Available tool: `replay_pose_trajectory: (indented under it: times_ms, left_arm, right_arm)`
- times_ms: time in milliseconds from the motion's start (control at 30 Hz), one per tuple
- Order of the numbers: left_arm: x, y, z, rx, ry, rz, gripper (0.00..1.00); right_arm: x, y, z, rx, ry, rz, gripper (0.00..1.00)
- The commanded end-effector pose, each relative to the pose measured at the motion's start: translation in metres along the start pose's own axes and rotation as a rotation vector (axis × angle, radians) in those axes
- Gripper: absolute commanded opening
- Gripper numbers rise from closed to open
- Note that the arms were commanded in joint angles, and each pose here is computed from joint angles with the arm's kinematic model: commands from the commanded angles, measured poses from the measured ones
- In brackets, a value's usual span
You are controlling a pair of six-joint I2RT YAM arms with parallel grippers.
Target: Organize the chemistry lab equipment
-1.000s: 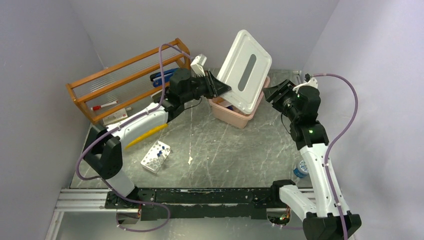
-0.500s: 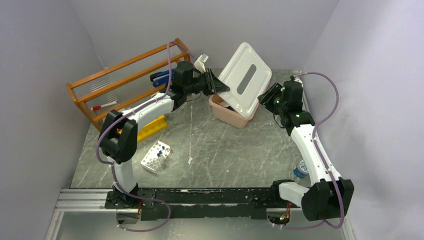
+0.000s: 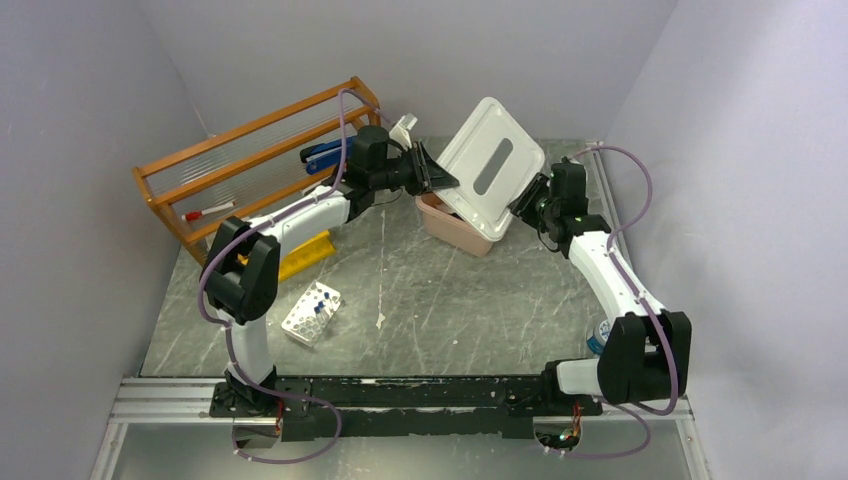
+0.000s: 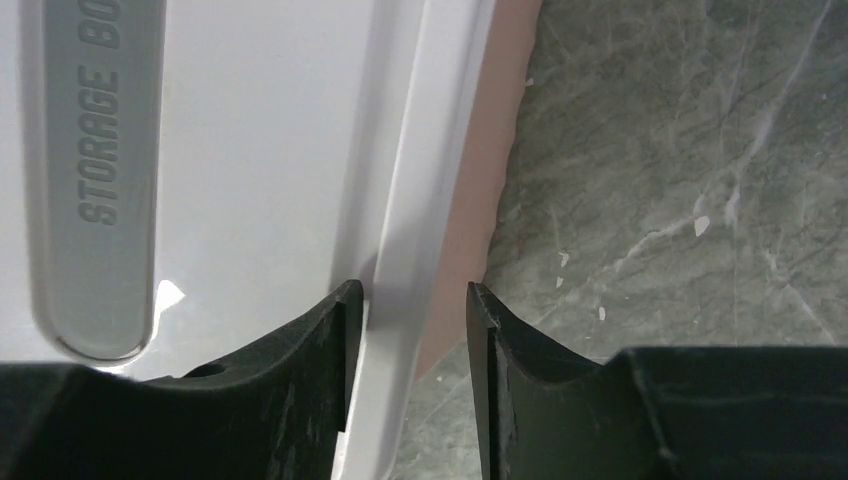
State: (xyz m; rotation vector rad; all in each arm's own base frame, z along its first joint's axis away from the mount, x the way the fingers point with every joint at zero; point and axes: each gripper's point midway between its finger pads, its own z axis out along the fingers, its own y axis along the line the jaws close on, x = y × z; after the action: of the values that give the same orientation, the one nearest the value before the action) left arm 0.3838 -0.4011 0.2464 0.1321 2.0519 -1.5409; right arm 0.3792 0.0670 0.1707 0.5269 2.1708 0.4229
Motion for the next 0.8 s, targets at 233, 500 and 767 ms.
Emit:
replay_pose_trajectory:
  times_ms: [233,500,767]
  left_arm:
    - [-0.029,0.038,-0.016,-0.218,-0.113,0.129,0.45]
    - [-0.044,0.063,-0.041,-0.430,-0.186,0.201,0.65]
    - [-0.055,0.063,-0.057,-0.504,-0.224,0.268,0.70]
  right_arm:
    - [0.012,-0.009,0.014,0.017,0.034,-0.036,0.44]
    - [0.014,-0.009,0.018,0.015,0.049,-0.029,0.45]
    - [0.009,0.000,0.018,-0.013,0.048,-0.020,0.46]
